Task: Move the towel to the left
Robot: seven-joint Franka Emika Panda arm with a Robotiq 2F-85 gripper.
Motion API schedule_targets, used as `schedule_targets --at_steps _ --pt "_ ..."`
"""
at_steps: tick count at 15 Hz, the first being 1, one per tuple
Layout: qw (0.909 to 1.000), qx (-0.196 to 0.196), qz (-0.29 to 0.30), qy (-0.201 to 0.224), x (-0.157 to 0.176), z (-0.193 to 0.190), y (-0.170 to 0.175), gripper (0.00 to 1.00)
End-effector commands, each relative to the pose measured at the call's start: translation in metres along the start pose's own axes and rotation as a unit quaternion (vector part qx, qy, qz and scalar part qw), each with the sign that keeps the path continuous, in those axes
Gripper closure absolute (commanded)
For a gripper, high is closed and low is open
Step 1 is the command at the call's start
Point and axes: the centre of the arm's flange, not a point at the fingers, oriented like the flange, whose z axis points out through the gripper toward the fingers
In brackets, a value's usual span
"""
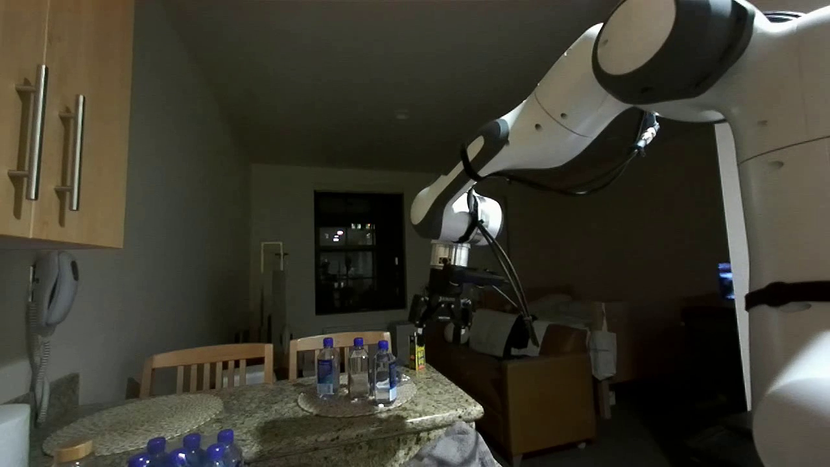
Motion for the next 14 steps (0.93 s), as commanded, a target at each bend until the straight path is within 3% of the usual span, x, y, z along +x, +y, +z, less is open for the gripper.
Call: schedule_targets --at_steps 1,7,10,11,14 --pt "0.9986 -0.022 0.041 0.026 0.014 0.010 0.032 0.00" --pt "0.9901 -0.060 0.115 0.054 -0.005 0.030 0.079 0.00" --pt "0.9861 -0.089 0.137 0.028 -0.024 0.038 0.081 0.00" --pt "0.9897 -0.073 0.119 0.032 -0.003 0.040 0.086 0.00" --pt "0.9895 -0.076 0.120 0.030 -0.003 0.042 0.085 0.00"
